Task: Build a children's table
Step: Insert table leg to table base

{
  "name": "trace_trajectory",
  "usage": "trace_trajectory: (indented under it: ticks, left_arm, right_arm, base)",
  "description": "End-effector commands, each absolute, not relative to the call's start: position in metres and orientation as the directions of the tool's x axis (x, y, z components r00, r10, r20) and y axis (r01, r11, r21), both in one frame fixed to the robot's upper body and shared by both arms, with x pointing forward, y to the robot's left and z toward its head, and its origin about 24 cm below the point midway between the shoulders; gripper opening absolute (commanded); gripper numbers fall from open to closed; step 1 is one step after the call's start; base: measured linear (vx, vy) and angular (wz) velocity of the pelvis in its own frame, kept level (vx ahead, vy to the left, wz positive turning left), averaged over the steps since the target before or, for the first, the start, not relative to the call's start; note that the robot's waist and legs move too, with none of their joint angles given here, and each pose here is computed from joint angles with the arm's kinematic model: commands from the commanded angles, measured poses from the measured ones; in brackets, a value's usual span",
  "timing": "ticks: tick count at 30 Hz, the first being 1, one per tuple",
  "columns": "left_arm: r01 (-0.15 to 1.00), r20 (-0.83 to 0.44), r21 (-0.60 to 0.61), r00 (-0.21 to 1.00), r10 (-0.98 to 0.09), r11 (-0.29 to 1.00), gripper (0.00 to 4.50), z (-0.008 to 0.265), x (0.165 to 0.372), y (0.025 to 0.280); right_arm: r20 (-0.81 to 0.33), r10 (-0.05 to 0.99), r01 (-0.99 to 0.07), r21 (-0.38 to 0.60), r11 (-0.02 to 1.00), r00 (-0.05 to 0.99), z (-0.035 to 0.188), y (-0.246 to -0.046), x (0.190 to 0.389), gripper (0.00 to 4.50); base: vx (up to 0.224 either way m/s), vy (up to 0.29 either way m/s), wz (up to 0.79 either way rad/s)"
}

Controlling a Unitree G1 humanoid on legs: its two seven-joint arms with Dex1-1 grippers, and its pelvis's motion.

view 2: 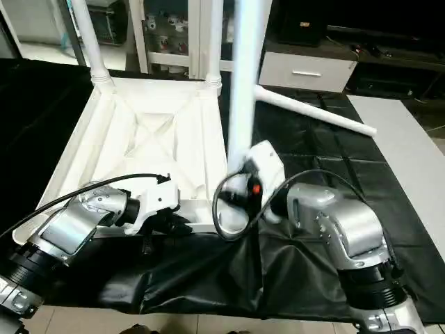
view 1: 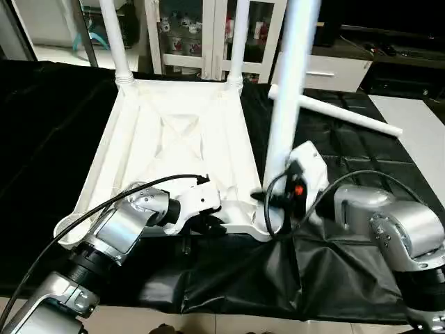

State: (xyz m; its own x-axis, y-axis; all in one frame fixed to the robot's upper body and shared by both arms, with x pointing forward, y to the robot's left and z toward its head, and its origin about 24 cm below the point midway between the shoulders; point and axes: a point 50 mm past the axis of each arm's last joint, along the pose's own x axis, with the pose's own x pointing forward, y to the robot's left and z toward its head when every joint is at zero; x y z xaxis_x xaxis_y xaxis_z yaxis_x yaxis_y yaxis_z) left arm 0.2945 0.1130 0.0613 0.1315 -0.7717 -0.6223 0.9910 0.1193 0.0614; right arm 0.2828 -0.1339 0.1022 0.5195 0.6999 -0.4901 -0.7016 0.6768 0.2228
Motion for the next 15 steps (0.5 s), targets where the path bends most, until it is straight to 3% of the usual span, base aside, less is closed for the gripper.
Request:
trace_trajectory:
  ticks: [1, 9, 15]
  left_arm:
    - [0.990, -0.620, 0.008, 0.113, -0.776, 0.138, 0.00, 0.0491, 0.2893, 0.1114]
    - [0.990, -0.619, 0.015, 0.119, -0.776, 0.140, 0.00, 0.0502, 0.2908, 0.1104]
    - [0.990, -0.619, 0.017, 0.123, -0.775, 0.143, 0.00, 0.0506, 0.2910, 0.1113]
  right_arm:
    - [-0.534, 0.670, -0.672, 0.233, 0.703, 0.516, 0.0974, -0.1417, 0.2812, 1.90]
    - [-0.545, 0.658, -0.678, 0.206, 0.706, 0.520, 0.0911, -0.1380, 0.2802, 1.90]
    - [-0.489, 0.661, -0.651, 0.224, 0.725, 0.569, 0.0881, -0.1363, 0.2840, 1.90]
  base:
    - [0.000, 0.000, 0.00]
    - [0.000, 0.000, 0.00]
    - [0.000, 0.000, 0.00]
